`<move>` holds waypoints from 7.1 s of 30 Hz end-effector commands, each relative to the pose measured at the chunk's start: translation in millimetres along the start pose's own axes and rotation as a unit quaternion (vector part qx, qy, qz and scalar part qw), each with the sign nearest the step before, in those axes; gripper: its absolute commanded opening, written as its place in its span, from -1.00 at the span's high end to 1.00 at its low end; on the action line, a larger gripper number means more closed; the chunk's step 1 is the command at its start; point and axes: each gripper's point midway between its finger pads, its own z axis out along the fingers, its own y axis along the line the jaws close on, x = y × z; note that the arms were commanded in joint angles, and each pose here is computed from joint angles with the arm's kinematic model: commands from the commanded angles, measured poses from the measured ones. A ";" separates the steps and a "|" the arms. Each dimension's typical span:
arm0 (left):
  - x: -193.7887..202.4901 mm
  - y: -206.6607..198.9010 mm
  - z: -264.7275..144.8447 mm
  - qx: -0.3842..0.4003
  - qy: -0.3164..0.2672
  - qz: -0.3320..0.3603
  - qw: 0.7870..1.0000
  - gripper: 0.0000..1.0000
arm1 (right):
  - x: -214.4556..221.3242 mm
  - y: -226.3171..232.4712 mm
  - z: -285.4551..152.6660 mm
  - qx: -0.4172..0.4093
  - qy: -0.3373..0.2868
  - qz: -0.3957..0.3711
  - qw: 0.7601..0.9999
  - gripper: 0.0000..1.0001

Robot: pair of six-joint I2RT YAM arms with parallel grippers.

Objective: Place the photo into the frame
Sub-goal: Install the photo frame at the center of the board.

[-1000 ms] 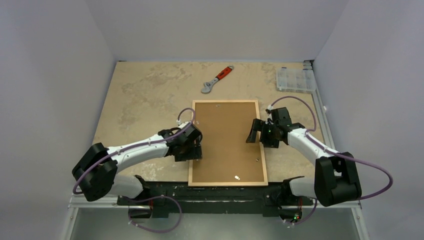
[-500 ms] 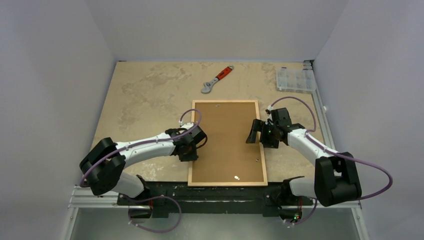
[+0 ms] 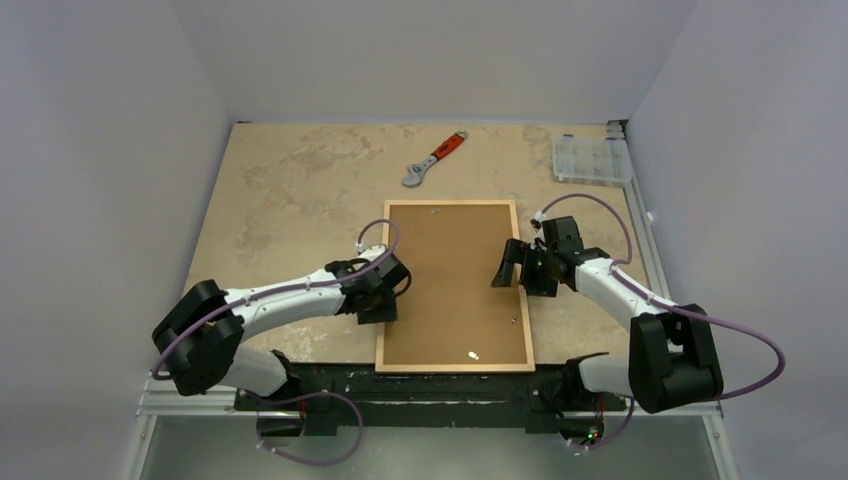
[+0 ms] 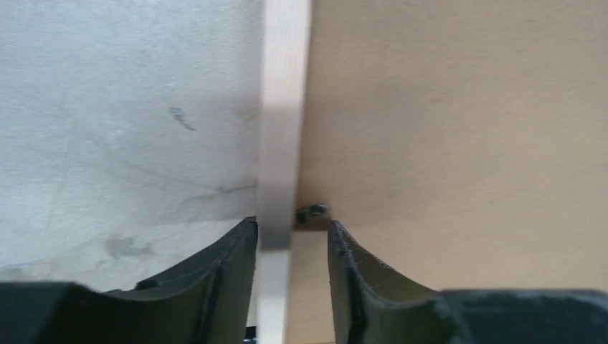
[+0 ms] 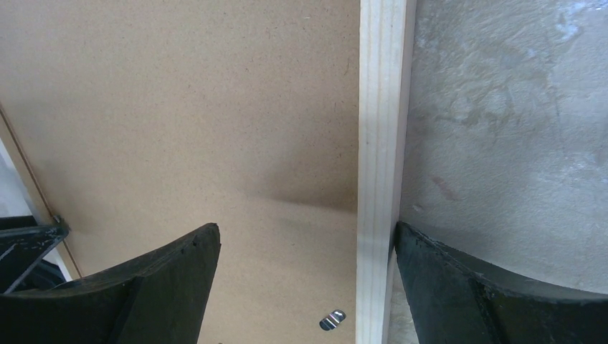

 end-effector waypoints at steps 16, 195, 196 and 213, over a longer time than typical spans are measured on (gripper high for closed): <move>-36.4 -9.6 -7.3 0.134 -0.049 -0.091 0.986 -0.51 | 11.4 46.0 15.8 -0.054 0.028 -0.021 0.998 -0.80; -56.0 -15.7 3.4 0.067 -0.023 -0.061 0.996 -0.36 | -23.3 41.3 21.4 0.064 0.069 -0.104 0.990 -0.89; -52.2 -11.7 -0.4 0.056 -0.017 -0.064 0.996 -0.34 | -16.5 43.6 20.0 0.061 0.072 -0.109 0.990 -0.89; -31.0 18.9 -24.6 -0.009 0.001 -0.056 0.998 -0.66 | -22.5 37.4 4.3 0.099 0.034 -0.117 0.988 -0.97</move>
